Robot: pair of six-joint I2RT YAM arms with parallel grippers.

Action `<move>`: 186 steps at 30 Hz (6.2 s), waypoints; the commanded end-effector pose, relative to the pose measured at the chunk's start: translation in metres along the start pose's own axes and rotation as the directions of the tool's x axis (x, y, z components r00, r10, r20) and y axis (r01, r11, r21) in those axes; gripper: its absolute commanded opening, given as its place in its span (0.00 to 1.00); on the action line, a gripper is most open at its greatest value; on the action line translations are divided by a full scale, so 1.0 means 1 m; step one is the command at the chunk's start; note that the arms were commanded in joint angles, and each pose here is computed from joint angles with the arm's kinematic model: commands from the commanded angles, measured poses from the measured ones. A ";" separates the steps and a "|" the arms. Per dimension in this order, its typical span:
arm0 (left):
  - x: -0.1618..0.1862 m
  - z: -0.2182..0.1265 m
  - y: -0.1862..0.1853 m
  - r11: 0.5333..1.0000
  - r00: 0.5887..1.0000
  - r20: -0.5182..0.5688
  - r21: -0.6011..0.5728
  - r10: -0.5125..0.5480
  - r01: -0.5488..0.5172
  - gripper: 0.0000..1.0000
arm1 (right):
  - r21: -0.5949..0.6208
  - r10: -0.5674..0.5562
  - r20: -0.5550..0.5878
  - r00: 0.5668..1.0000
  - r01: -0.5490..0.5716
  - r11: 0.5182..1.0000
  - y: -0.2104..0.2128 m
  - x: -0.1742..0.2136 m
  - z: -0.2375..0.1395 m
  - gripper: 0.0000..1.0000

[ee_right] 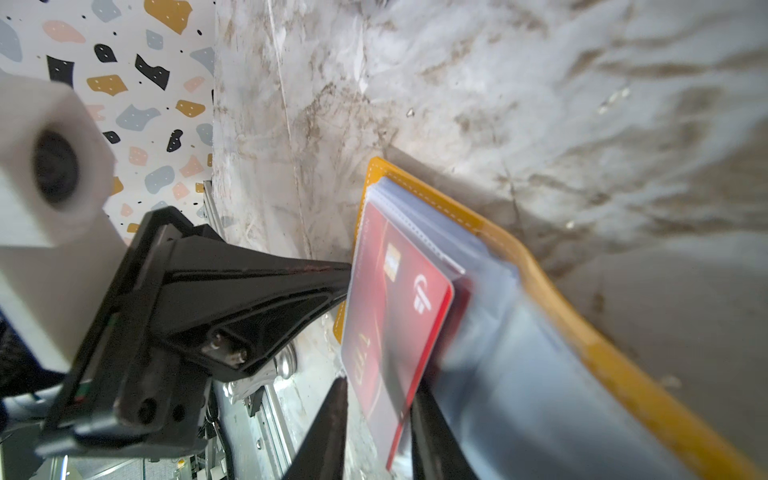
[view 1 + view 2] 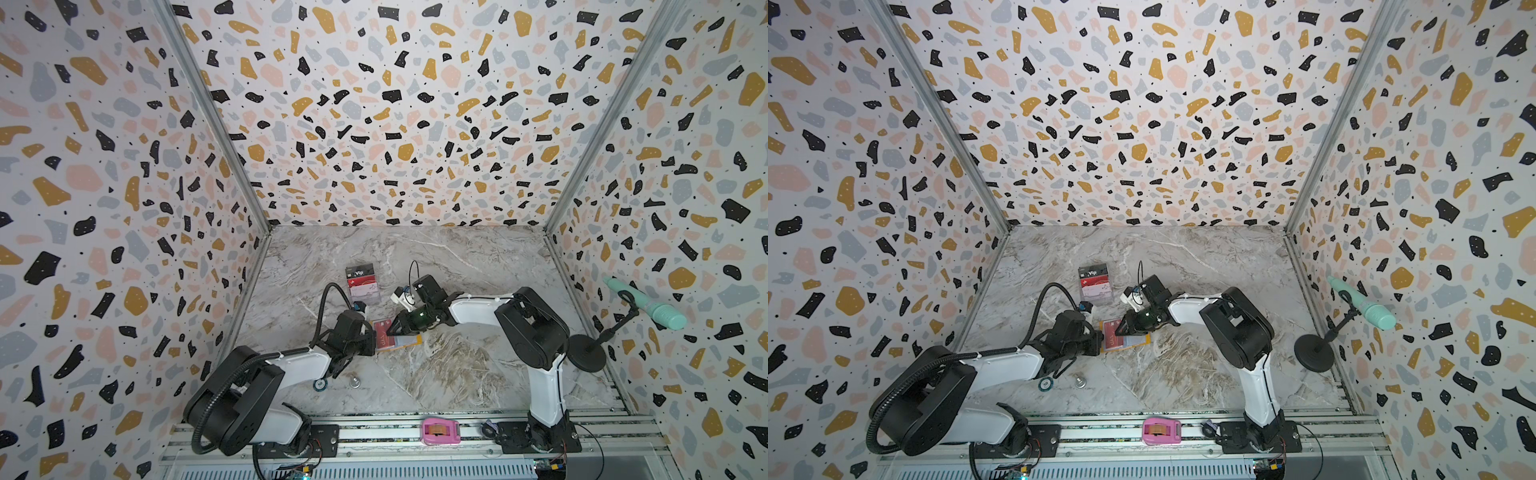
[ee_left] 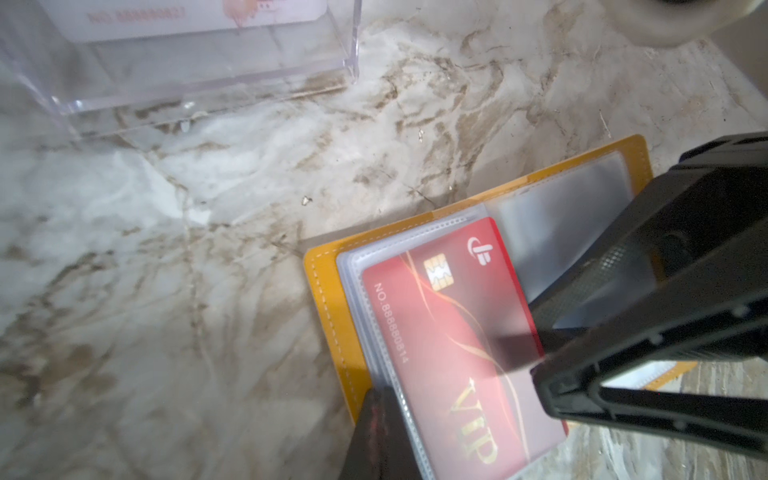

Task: Take the credit cards out of the card holder

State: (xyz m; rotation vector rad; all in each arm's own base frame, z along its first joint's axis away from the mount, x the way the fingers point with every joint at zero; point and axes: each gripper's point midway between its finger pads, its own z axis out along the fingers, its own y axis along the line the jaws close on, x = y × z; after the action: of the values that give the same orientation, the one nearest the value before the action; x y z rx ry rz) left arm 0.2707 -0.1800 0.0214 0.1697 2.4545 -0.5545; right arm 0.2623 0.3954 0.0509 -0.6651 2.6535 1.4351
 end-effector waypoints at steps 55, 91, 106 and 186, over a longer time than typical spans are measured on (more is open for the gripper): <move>0.027 0.008 0.003 1.000 0.995 -0.103 0.003 -0.010 0.010 0.00 | -0.178 -0.036 -0.056 0.998 0.025 0.984 0.028 0.000 0.014 0.22; 0.027 0.009 0.005 1.000 0.995 -0.093 -0.001 -0.023 0.023 0.00 | -0.231 -0.002 0.068 0.998 0.018 0.973 0.019 -0.001 -0.032 0.17; 0.027 0.009 0.005 1.000 0.995 -0.093 -0.003 -0.025 0.025 0.00 | -0.213 0.025 0.092 0.995 -0.005 0.977 0.007 0.000 -0.042 0.12; -0.078 -0.186 -0.176 0.543 0.932 0.359 0.772 0.053 -0.329 0.05 | -0.313 -0.648 0.276 0.710 0.704 0.638 0.138 0.069 -0.134 0.06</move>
State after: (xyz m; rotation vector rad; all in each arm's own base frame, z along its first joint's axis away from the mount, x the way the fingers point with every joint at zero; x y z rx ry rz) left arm 0.1938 -0.2591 0.2466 0.6508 1.7474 -1.4658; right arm 0.1677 0.3280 0.2195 -1.3438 1.6634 1.6630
